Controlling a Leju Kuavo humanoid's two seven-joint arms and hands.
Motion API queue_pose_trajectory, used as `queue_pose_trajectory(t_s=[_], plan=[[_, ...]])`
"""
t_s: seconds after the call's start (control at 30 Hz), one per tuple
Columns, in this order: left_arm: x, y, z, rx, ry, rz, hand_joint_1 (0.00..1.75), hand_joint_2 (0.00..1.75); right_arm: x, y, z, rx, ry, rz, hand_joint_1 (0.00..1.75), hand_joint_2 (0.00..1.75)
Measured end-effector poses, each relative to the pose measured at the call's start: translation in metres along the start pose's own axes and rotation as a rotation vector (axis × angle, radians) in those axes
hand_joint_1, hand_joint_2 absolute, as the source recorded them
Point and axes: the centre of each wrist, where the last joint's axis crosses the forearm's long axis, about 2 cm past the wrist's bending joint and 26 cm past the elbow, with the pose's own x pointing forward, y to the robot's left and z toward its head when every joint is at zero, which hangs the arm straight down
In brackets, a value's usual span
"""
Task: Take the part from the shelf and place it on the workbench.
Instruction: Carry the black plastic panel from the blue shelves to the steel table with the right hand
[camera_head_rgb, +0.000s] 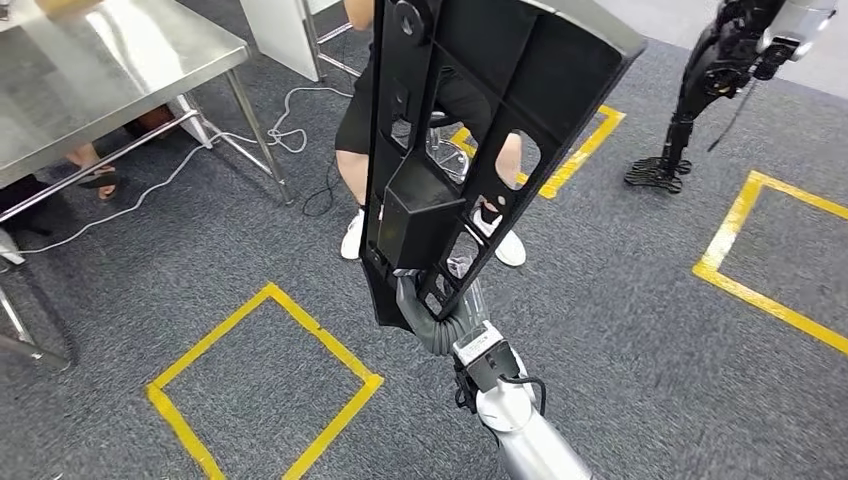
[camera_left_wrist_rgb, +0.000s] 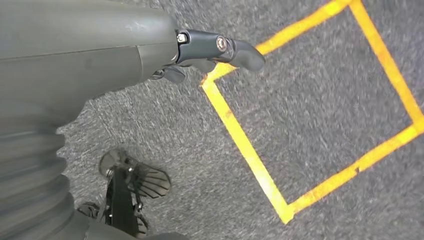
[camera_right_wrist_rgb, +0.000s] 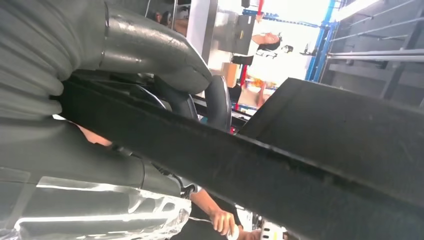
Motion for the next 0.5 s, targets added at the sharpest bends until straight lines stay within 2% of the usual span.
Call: queue_pose_trajectory(t_s=[0.5], plan=[[0.0075, 0.0022, -0.0066, 0.010, -0.020, -0.014, 0.00, 1.75, 0.0010, 0.0028, -0.0009, -0.012, -0.009, -0.004, 1.75, 1.75]])
